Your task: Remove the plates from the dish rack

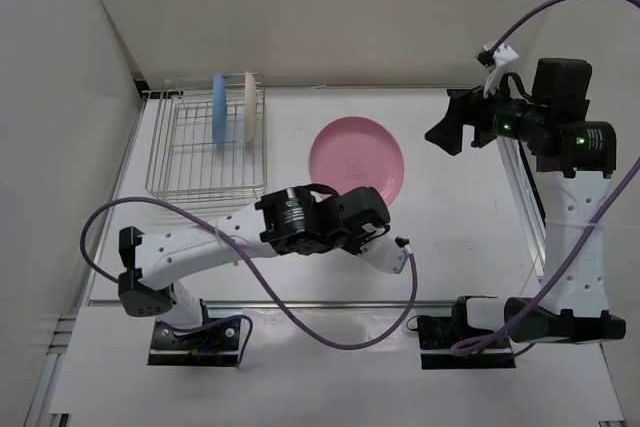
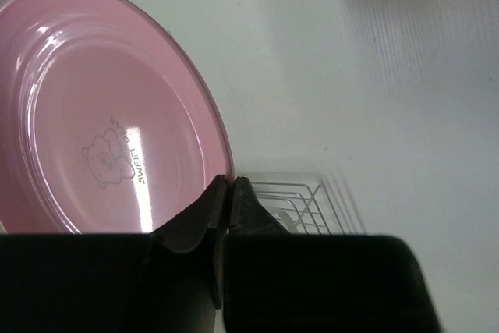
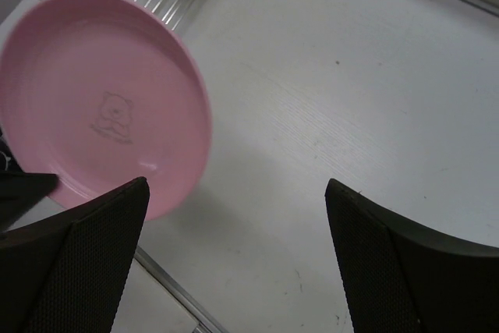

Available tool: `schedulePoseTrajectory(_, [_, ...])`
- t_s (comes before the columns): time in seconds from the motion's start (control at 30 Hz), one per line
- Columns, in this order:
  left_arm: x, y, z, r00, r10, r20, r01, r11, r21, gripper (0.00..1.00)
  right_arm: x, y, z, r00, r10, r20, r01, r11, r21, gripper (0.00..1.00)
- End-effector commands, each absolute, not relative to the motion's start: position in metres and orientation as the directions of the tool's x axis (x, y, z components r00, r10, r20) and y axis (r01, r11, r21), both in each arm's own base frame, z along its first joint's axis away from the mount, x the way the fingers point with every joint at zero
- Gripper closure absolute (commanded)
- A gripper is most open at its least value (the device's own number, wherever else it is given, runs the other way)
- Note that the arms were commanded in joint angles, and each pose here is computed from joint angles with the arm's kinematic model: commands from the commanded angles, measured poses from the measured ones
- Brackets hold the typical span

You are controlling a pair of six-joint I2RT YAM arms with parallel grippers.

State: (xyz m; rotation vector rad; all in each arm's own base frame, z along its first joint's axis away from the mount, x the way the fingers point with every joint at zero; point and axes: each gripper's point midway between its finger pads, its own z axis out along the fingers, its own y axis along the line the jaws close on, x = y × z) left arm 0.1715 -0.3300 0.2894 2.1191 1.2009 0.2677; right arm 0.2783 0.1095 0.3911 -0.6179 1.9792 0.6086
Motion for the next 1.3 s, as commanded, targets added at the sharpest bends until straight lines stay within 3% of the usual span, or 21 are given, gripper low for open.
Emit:
schedulePoseTrajectory(0.0, [0.178,-0.353,0.319,0.596,0.787,-0.158,0.606,-0.312,0.732,0.89,0.268,0.122,0.410,-0.379,-0.148,-0.913,-0.697,0.695,0.176,0.04])
schedulePoseTrajectory(0.27, [0.174,-0.394,0.332,0.638,0.742,-0.205,0.587,-0.296,0.753,0.89,0.284,0.125,0.343,-0.440,-0.232,-0.868,-0.670,0.728,0.145,0.05])
schedulePoseTrajectory(0.43, [0.159,-0.413,0.332,0.650,0.713,-0.263,0.609,-0.282,0.741,0.89,0.290,0.123,0.309,-0.514,-0.242,-0.823,-0.645,0.741,0.185,0.18])
schedulePoseTrajectory(0.47, [0.159,-0.413,0.332,0.650,0.713,-0.264,0.609,-0.282,0.741,0.89,0.293,0.122,0.310,-0.507,-0.243,-0.827,-0.641,0.748,0.174,0.22])
schedulePoseTrajectory(0.5, [0.159,-0.413,0.332,0.645,0.715,-0.270,0.615,-0.275,0.739,0.89,0.292,0.122,0.306,-0.514,-0.244,-0.822,-0.639,0.748,0.179,0.40])
schedulePoseTrajectory(0.57, [0.159,-0.415,0.334,0.645,0.712,-0.278,0.614,-0.267,0.743,0.89,0.294,0.122,0.308,-0.507,-0.243,-0.827,-0.641,0.748,0.174,0.58])
schedulePoseTrajectory(0.6, [0.159,-0.414,0.329,0.645,0.715,-0.270,0.615,-0.275,0.739,0.89,0.294,0.122,0.308,-0.507,-0.243,-0.827,-0.641,0.748,0.174,0.73])
schedulePoseTrajectory(0.73, [0.161,-0.417,0.324,0.642,0.715,-0.277,0.611,-0.258,0.749,0.89,0.291,0.122,0.310,-0.511,-0.228,-0.829,-0.633,0.752,0.184,1.00])
schedulePoseTrajectory(0.93, [0.171,-0.411,0.318,0.627,0.740,-0.243,0.577,-0.231,0.783,0.89,0.294,0.118,0.312,-0.500,-0.231,-0.835,-0.617,0.771,0.156,1.00])
schedulePoseTrajectory(1.0, [0.176,-0.409,0.311,0.609,0.756,-0.239,0.584,-0.223,0.781,0.72,0.298,0.113,0.309,-0.503,-0.234,-0.832,-0.599,0.789,0.140,1.00])
schedulePoseTrajectory(1.03, [0.175,-0.409,0.310,0.602,0.759,-0.248,0.591,-0.214,0.778,0.37,0.300,0.116,0.305,-0.512,-0.240,-0.825,-0.604,0.784,0.147,1.00])
schedulePoseTrajectory(1.07, [0.181,-0.408,0.312,0.593,0.764,-0.254,0.592,-0.200,0.780,0.15,0.301,0.114,0.304,-0.513,-0.242,-0.823,-0.596,0.791,0.139,1.00])
schedulePoseTrajectory(1.1, [0.184,-0.404,0.316,0.578,0.770,-0.271,0.600,-0.176,0.780,0.01,0.307,0.115,0.299,-0.525,-0.243,-0.816,-0.594,0.791,0.146,1.00])
schedulePoseTrajectory(1.27, [0.197,-0.395,0.320,0.551,0.789,-0.272,0.600,-0.147,0.787,0.01,0.333,0.113,0.278,-0.566,-0.239,-0.789,-0.560,0.814,0.155,1.00])
